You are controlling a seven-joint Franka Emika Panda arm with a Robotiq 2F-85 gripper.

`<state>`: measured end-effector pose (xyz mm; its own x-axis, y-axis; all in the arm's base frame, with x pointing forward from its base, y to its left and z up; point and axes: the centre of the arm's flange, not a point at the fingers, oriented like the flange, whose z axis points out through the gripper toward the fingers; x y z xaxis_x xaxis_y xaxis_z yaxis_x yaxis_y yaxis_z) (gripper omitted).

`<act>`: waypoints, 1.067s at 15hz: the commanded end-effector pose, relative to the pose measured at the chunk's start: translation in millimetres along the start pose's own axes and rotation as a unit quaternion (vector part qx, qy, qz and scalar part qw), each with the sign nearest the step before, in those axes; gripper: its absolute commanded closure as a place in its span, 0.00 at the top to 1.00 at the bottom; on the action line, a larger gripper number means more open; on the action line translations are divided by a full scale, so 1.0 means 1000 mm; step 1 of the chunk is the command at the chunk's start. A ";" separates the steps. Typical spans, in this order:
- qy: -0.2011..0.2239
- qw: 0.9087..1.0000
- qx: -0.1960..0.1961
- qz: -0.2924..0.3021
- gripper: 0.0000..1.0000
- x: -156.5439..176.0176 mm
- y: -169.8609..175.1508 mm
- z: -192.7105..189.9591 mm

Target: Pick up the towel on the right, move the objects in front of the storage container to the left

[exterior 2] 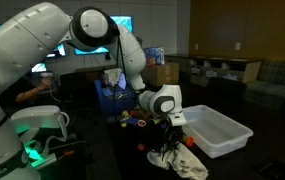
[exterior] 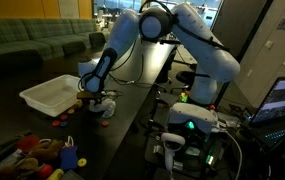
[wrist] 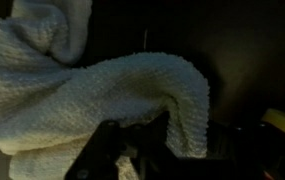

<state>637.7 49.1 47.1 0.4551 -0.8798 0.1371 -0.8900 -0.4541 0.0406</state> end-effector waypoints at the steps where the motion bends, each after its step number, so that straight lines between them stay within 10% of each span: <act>1: 0.011 0.999 0.032 0.009 0.04 -0.006 -0.034 0.002; 16: -0.045 0.977 0.133 -0.158 0.04 -0.126 -0.109 -0.036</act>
<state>665.6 191.2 63.1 0.6796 -0.7293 0.0786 -0.7158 -0.6828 -0.1462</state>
